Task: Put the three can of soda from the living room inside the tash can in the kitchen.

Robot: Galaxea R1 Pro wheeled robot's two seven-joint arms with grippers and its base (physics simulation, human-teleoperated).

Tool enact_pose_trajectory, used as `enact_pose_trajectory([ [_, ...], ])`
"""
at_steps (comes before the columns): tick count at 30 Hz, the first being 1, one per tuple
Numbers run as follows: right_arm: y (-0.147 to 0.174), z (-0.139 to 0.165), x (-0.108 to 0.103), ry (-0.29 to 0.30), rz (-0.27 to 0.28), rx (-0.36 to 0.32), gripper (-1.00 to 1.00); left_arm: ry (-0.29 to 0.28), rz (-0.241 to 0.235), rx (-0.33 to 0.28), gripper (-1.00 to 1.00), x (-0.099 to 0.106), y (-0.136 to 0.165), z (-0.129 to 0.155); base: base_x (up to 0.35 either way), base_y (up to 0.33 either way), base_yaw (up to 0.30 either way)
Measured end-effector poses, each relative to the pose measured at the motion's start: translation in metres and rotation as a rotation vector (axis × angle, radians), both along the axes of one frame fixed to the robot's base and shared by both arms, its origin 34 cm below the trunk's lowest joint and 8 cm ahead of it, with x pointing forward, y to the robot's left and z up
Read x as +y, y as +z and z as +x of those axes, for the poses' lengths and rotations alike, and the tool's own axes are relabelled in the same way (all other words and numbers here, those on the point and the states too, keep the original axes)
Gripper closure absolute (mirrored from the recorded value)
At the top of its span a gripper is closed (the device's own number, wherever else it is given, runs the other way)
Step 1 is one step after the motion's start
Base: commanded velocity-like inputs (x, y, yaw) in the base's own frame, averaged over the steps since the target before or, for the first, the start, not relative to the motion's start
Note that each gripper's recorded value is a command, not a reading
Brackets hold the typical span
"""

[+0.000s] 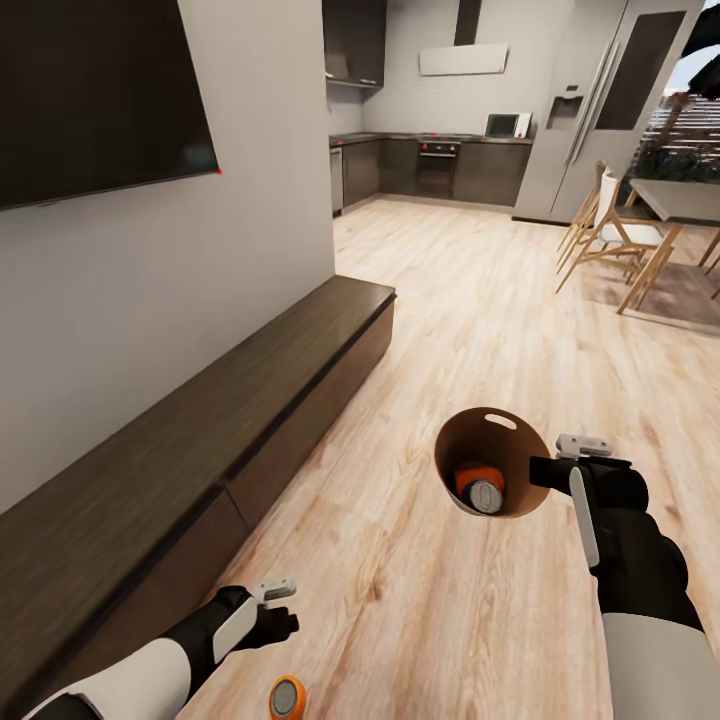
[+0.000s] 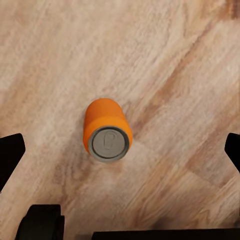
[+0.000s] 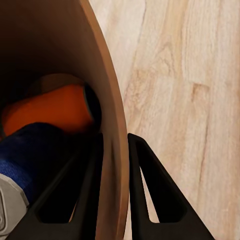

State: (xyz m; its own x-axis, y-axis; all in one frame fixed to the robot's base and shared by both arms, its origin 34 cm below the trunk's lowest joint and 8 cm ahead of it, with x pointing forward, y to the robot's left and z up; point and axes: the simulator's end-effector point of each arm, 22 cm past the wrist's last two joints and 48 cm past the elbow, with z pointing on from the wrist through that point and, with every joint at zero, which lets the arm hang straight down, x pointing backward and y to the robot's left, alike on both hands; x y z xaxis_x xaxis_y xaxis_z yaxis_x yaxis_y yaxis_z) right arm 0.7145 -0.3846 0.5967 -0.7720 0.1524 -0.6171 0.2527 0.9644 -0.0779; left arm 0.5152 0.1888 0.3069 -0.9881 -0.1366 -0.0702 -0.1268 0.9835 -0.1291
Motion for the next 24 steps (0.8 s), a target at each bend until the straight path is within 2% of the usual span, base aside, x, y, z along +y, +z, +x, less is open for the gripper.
enact_pose_trajectory([
  [5, -0.01, -0.002, 0.0, 0.0, 0.002, -0.001, 1.0, 0.003, 0.007, -0.002, -1.0, 0.004, -0.011, -0.002, 0.0, 0.0, 0.0],
  [24, -0.015, -0.002, 0.0, 0.001, 0.002, 0.007, 1.0, -0.003, 0.014, 0.004, -1.0, 0.003, -0.014, -0.005, 0.0, 0.0, 0.0],
])
